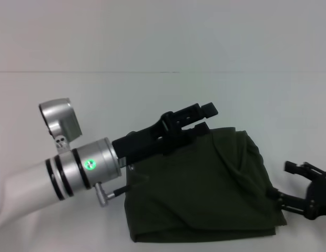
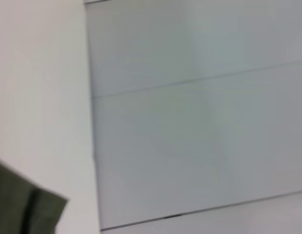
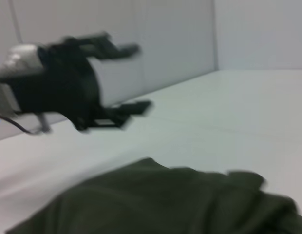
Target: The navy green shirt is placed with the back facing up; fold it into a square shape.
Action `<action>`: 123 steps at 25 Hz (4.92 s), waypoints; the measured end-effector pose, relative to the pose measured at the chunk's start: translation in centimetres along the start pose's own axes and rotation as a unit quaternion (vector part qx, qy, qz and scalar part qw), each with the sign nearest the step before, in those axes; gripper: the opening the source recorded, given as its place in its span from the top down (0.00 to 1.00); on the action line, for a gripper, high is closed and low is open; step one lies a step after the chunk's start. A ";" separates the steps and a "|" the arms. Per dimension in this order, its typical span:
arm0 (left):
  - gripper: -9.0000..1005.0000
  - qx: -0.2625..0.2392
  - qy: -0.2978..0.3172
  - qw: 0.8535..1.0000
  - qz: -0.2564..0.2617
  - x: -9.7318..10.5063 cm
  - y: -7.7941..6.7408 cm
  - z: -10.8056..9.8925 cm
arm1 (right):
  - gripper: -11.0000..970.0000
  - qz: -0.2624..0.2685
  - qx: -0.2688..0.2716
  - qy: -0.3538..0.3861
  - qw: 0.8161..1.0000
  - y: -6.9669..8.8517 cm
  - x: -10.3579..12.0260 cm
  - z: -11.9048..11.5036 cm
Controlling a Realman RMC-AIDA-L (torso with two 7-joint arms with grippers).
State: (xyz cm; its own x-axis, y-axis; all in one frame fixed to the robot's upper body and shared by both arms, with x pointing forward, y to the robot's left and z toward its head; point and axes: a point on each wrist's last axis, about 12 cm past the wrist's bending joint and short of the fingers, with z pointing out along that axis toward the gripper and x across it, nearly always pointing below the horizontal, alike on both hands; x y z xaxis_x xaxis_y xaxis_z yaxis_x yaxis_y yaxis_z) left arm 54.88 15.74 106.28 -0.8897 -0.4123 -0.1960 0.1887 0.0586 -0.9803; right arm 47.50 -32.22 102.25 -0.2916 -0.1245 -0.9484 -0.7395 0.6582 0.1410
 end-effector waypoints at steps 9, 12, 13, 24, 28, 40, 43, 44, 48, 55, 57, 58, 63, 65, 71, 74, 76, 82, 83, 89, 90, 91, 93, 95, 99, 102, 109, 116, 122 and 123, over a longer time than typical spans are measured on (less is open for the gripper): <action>0.13 -0.012 0.032 0.984 0.174 -1.8 -1.0 -6.5 | 0.06 0.089 -0.001 -0.048 0.995 -0.6 -1.2 -2.4; 0.04 -0.039 0.037 0.970 0.238 -1.9 -0.6 -9.0 | 0.06 0.102 -0.042 -0.056 0.992 -0.4 -2.6 -1.5; 0.04 -0.045 0.036 0.962 0.266 -1.8 -0.4 -9.9 | 0.06 0.103 -0.052 -0.058 0.992 -0.3 -3.0 -1.2; 0.05 -0.039 0.085 0.867 0.490 0.5 -0.3 -15.4 | 0.06 0.153 -0.094 0.055 0.982 -2.6 -10.9 3.9; 0.05 -0.036 0.101 0.857 0.504 0.8 -0.3 -15.9 | 0.06 0.172 -0.055 0.180 0.967 -2.8 -15.3 6.0; 0.05 -0.028 0.124 0.837 0.532 1.4 -0.3 -16.5 | 0.06 0.160 0.071 0.407 0.897 1.0 -20.9 12.7; 0.05 -0.027 0.125 0.836 0.533 1.5 -0.3 -16.5 | 0.06 0.158 0.077 0.412 0.894 1.4 -20.8 13.6; 0.05 -0.027 0.125 0.836 0.533 1.5 -0.3 -16.4 | 0.06 0.157 0.079 0.414 0.893 1.4 -20.5 14.0; 0.05 -0.022 0.124 0.837 0.532 1.8 -0.2 -16.2 | 0.07 0.156 0.086 0.419 0.890 1.3 -19.3 15.2; 0.05 -0.016 0.123 0.840 0.528 2.1 -0.2 -15.8 | 0.07 0.161 0.103 0.391 0.900 0.5 -18.4 16.7; 0.05 -0.014 0.123 0.841 0.527 2.1 -0.2 -15.8 | 0.07 0.162 0.105 0.390 0.900 0.4 -18.0 17.2; 0.06 -0.013 0.123 0.841 0.527 2.1 -0.2 -15.7 | 0.07 0.162 0.107 0.390 0.900 0.3 -17.8 17.4; 0.06 -0.012 0.122 0.842 0.525 2.2 -0.2 -15.7 | 0.07 0.155 0.113 0.386 0.902 0.2 -17.3 18.1; 0.06 -0.012 0.122 0.842 0.525 2.2 -0.2 -15.7 | 0.08 0.154 0.114 0.384 0.903 0.2 -17.3 18.1; 0.05 -0.011 0.121 0.843 0.523 2.3 -0.1 -15.6 | 0.08 0.154 0.115 0.384 0.903 0.1 -17.2 18.0; 0.05 -0.011 0.121 0.844 0.523 2.3 -0.1 -15.6 | 0.08 0.155 0.116 0.384 0.903 0.0 -17.1 17.9; 0.05 -0.011 0.121 0.844 0.523 2.3 -0.1 -15.6 | 0.12 0.154 0.116 0.385 0.903 0.0 -17.1 17.9; 0.06 -0.010 0.121 0.845 0.521 2.4 -0.2 -15.6 | 0.32 0.152 0.117 0.386 0.902 -0.1 -17.1 17.8; 0.06 -0.010 0.121 0.845 0.520 2.4 -0.2 -15.6 | 0.37 0.152 0.117 0.387 0.902 -0.1 -17.1 17.8; 0.05 -0.008 0.121 0.846 0.520 2.4 -0.2 -15.6 | 0.55 0.150 0.118 0.386 0.902 -0.2 -17.3 17.7; 0.05 -0.008 0.121 0.846 0.520 2.4 -0.2 -15.6 | 0.57 0.150 0.119 0.386 0.902 -0.2 -17.3 17.7; 0.05 -0.007 0.121 0.846 0.519 2.4 -0.2 -15.6 | 0.59 0.149 0.119 0.386 0.903 -0.2 -17.3 17.7; 0.06 -0.007 0.121 0.846 0.519 2.4 -0.2 -15.6 | 0.63 0.149 0.120 0.386 0.903 -0.2 -17.3 17.7; 0.05 -0.007 0.120 0.846 0.520 2.4 -0.2 -15.6 | 0.67 0.149 0.120 0.385 0.903 -0.2 -17.3 17.7; 0.05 -0.007 0.120 0.846 0.520 2.4 -0.2 -15.6 | 0.73 0.148 0.119 0.385 0.903 -0.2 -17.4 17.7; 0.05 -0.007 0.119 0.846 0.520 2.4 -0.2 -15.6 | 0.77 0.147 0.117 0.387 0.903 -0.2 -17.3 17.7; 0.05 -0.007 0.119 0.845 0.521 2.3 -0.2 -15.6 | 0.75 0.140 0.108 0.392 0.903 0.0 -17.3 17.7; 0.05 -0.008 0.118 0.845 0.521 2.3 -0.2 -15.6 | 0.66 0.140 0.107 0.393 0.902 0.0 -17.2 17.6; 0.05 -0.008 0.118 0.846 0.520 2.4 -0.2 -15.6 | 0.62 0.137 0.100 0.397 0.902 0.3 -17.1 17.8; 0.05 -0.008 0.118 0.846 0.520 2.4 -0.2 -15.6 | 0.62 0.138 0.100 0.396 0.902 0.3 -17.0 17.8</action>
State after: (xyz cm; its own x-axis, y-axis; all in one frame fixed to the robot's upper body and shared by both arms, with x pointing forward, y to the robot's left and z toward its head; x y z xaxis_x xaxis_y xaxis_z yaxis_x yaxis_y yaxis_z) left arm 46.24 28.94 105.64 -0.3045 0.0627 -0.9504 0.9167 0.2904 -0.2746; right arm 63.05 -16.66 113.40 -0.8484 -0.3757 -0.3730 -0.4720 0.8558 0.2118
